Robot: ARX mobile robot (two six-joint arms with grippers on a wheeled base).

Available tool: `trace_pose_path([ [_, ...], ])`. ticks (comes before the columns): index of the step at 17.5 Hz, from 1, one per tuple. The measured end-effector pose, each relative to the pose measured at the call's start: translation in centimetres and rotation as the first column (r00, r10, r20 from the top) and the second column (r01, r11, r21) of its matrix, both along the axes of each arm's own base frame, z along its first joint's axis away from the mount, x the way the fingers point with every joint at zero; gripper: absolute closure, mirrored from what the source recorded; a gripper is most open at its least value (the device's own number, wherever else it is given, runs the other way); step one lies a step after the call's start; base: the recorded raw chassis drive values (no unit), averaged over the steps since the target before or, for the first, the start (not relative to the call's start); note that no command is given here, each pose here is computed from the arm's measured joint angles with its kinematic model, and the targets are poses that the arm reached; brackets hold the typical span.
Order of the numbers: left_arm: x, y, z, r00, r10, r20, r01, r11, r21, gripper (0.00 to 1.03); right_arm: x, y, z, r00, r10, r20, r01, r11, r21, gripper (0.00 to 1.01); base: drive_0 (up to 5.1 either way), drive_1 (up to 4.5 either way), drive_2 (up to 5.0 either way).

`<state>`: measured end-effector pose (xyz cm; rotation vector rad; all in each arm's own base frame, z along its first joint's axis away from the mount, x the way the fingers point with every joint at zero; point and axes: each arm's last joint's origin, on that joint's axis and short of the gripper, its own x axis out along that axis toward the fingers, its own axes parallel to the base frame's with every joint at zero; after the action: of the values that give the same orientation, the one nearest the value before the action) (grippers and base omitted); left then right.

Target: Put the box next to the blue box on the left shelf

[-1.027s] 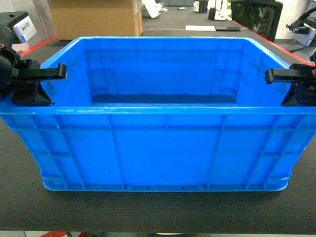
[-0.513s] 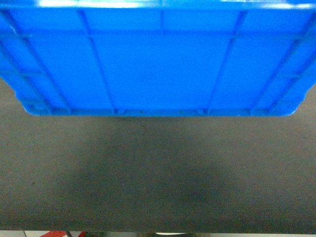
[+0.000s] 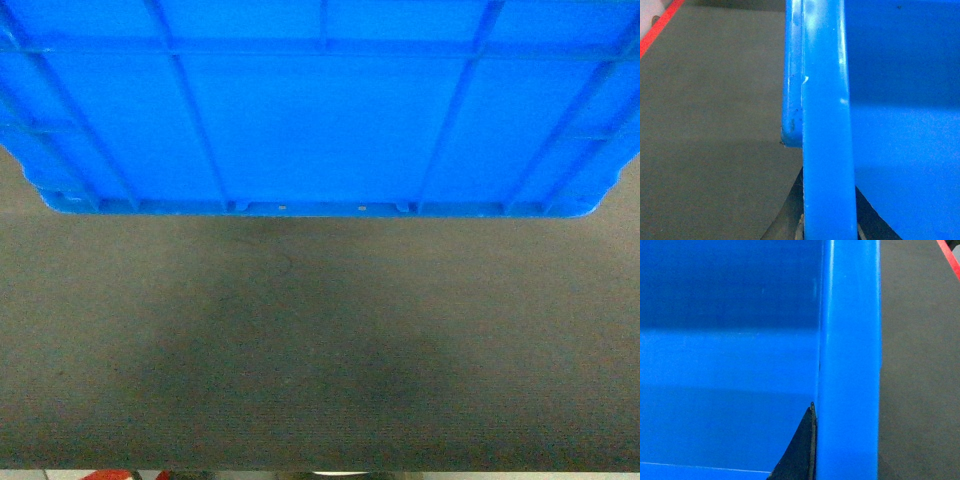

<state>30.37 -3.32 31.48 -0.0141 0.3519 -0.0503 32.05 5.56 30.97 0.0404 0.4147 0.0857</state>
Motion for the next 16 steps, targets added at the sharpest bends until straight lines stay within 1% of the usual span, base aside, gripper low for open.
trace_pose_path([
  [6, 0.0, -0.04, 0.01, 1.0, -0.002, 0.001, 0.002, 1.0, -0.001, 0.97, 0.01, -0.05, -0.02, 1.0, -0.002, -0.001, 0.002, 1.0, -0.002, 0.94, -1.9, -1.92, -1.9],
  [16, 0.0, -0.06, 0.01, 1.0, -0.002, 0.001, 0.002, 1.0, -0.001, 0.97, 0.01, -0.04, 0.0, 1.0, -0.003, 0.0, 0.003, 1.0, -0.002, 0.94, -1.5, -1.53, -1.5],
])
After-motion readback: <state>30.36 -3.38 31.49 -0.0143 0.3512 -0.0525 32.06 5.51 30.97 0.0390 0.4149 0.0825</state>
